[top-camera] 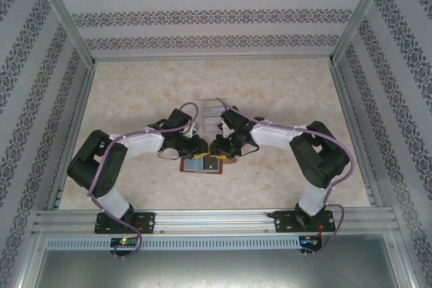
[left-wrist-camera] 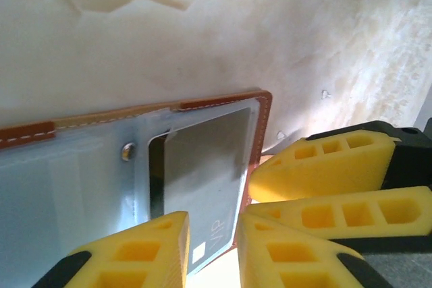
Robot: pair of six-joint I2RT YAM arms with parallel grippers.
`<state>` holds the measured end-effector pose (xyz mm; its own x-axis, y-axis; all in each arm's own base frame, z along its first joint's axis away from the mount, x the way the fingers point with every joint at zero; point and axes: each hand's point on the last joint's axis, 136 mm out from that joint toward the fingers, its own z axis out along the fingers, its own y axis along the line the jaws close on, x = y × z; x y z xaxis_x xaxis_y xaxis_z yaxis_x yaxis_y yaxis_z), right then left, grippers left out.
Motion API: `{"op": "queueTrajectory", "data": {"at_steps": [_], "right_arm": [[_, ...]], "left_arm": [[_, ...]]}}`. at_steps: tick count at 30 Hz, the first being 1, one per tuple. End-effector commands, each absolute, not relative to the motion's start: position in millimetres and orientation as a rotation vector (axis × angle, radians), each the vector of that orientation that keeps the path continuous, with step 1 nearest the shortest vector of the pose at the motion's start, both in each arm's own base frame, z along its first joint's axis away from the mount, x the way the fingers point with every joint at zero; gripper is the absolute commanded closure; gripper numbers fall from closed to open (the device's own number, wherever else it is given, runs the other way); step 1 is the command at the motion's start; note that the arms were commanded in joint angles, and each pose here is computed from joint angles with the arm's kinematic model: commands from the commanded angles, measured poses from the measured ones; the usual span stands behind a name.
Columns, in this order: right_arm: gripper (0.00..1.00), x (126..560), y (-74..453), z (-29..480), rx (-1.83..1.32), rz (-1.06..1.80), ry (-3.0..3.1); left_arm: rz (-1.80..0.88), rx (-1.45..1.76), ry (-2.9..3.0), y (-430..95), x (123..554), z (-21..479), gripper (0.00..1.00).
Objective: Take the credit cards out of the card holder
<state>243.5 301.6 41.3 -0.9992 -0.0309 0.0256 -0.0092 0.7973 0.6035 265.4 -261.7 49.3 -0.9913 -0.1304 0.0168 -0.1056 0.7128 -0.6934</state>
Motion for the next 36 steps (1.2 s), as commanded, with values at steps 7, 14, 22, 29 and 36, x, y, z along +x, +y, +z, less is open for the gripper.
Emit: {"op": "queueTrajectory", "data": {"at_steps": [7,14,22,29,36], "right_arm": [[0.76,244.2,290.0,39.4,-0.012,-0.964,-2.98],[0.78,242.3,289.0,27.9,-0.023,-0.944,-2.963],[0.76,243.1,291.7,25.9,-0.019,-0.954,-2.95],[0.75,242.3,295.1,27.7,-0.009,-0.97,-2.942],[0.75,243.6,293.6,34.8,-0.008,-0.973,-2.962]], "left_arm": [[-1.187,-0.181,2.872,-267.4,257.9,54.1,0.83],[-1.185,-0.171,2.908,-270.8,249.1,47.1,0.85],[-1.165,-0.191,2.952,-265.3,237.7,38.5,0.86],[-1.152,-0.2,2.957,-261.9,234.2,38.7,0.86],[-1.143,-0.2,2.978,-260.5,228.4,33.7,0.86]]}}
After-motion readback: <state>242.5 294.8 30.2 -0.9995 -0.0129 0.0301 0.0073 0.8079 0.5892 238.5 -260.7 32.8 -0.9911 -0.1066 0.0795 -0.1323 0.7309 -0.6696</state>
